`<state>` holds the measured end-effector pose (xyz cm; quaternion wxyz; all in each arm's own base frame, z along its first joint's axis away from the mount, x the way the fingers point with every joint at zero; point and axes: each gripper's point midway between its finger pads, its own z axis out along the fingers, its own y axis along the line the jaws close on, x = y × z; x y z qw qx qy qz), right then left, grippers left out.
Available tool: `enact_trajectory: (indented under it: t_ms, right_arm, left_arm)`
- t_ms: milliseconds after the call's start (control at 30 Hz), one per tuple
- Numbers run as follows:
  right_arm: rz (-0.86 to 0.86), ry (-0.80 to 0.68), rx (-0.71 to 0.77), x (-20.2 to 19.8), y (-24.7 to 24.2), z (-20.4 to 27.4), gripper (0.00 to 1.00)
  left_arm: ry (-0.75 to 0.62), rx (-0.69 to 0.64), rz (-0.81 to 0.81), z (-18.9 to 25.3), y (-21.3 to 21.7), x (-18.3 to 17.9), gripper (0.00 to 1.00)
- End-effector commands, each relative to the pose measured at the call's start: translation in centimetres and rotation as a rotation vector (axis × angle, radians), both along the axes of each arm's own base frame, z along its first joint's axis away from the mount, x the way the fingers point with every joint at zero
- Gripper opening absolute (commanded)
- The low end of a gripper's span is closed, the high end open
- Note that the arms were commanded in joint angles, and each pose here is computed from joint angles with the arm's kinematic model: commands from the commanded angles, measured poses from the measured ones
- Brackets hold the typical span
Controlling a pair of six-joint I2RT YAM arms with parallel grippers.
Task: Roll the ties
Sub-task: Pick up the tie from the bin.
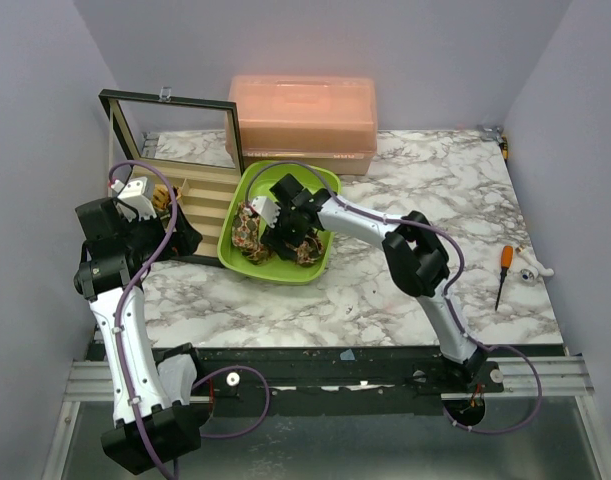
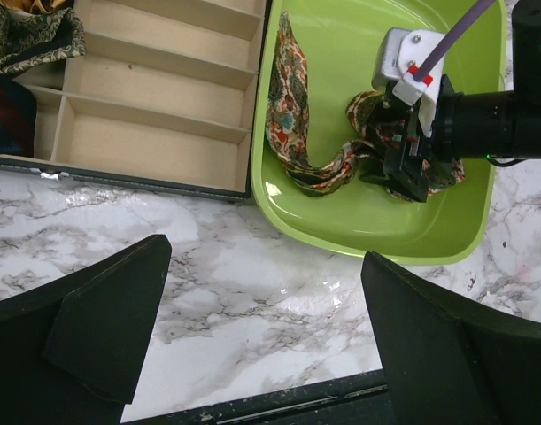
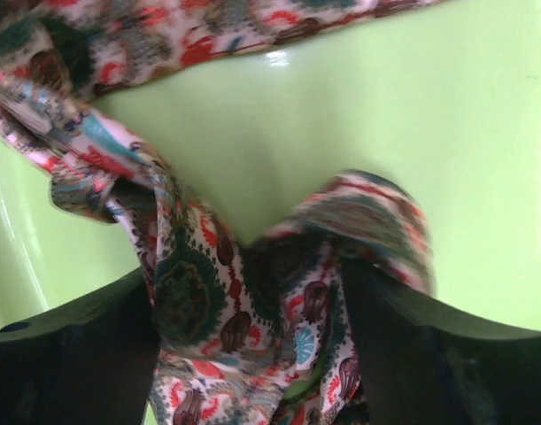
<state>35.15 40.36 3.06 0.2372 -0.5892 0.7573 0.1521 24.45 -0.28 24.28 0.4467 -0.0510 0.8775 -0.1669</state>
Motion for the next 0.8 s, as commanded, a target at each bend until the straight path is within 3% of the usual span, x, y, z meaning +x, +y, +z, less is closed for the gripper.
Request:
enact_trajectory:
  t_ms: [0,133,233,367,533,767]
  right_arm:
    - [-0.055,-0.139,-0.067,2.7,-1.0,-1.0,0.64]
    - [-0.051,-0.141,-0.125,1.9,-2.9,-1.8,0.25]
    - [-0.053,-0.15,-0.152,1.6,-4.3,-1.7,0.01]
    - [-0.107,-0.191,-0.076,3.2,-4.0,2.2,0.01]
    - [-0.2,-0.238,0.134,6.7,-3.1,11.7,0.01]
    - [-0.35,-0.262,0.353,9.6,-8.3,23.4,0.01]
  left_arm:
    - [-0.01,-0.019,-0.004,0.3,-0.1,0.2,0.99]
    - [-0.01,-0.02,-0.005,0.2,-0.1,0.3,0.98]
    - [-0.011,-0.022,-0.011,0.2,-0.1,0.4,0.99]
    - [-0.013,-0.021,-0.03,0.1,-0.2,0.6,0.99]
    - [-0.035,0.007,-0.053,0.3,0.1,1.2,0.98]
    - [-0.083,0.084,-0.173,1.1,-0.4,2.6,0.98]
